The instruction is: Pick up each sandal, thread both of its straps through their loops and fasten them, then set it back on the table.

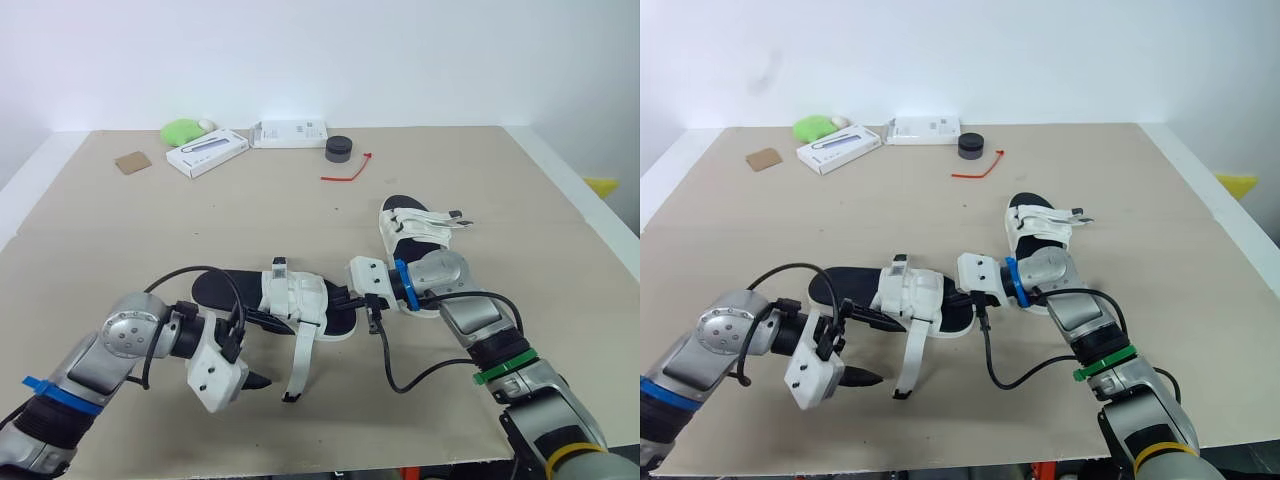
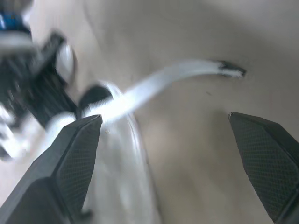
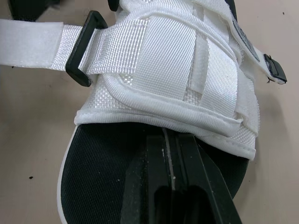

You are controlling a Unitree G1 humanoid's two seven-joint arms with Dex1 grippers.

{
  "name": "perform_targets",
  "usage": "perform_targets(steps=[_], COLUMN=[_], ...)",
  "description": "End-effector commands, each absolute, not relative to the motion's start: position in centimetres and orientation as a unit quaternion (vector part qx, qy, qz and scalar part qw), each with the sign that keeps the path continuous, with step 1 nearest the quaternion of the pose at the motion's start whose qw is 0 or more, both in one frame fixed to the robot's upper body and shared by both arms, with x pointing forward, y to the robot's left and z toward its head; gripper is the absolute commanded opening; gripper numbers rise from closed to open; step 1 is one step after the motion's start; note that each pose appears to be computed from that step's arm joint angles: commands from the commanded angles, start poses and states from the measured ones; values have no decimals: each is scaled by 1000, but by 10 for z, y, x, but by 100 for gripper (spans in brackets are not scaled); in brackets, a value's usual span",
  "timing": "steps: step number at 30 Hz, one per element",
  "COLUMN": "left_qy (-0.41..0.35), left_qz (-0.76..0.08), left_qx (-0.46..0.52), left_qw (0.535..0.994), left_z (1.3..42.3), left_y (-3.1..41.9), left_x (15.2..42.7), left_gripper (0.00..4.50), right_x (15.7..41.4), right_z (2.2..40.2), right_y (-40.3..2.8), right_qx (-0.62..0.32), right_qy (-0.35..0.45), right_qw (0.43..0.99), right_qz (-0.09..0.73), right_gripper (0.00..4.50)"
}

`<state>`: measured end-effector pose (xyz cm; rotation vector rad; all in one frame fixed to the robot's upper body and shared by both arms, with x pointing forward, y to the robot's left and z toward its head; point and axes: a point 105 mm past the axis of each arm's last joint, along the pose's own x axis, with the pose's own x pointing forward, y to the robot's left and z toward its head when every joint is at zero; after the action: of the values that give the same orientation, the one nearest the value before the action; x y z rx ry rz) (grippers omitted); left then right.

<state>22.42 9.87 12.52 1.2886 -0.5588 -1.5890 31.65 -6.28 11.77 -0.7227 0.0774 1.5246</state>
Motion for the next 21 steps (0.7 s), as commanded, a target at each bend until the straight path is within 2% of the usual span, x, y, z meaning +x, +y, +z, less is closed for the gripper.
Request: perform_targets(steps=[1,13,18,21], left_qy=[-305,-323,-312,-304], left_qz=[-632,-651,-653,-653], left_qx=[537,519,525,514], left_qw=[468,451,448,465], left_z=[137,129,122,121], left_y=[89,69,71,71], left_x=[220,214,217,219], left_gripper=[447,447,221,74], right_x=[318,318,318,317], right_z=[113,111,112,112], right_y=[-68,-71,-70,-71], right_qx=[-328,-330,-330,-330], right_qy=[51,55,53,53], right_qw=[664,667,667,667], right_qz=[670,666,666,666], right_gripper=[0,0,0,0])
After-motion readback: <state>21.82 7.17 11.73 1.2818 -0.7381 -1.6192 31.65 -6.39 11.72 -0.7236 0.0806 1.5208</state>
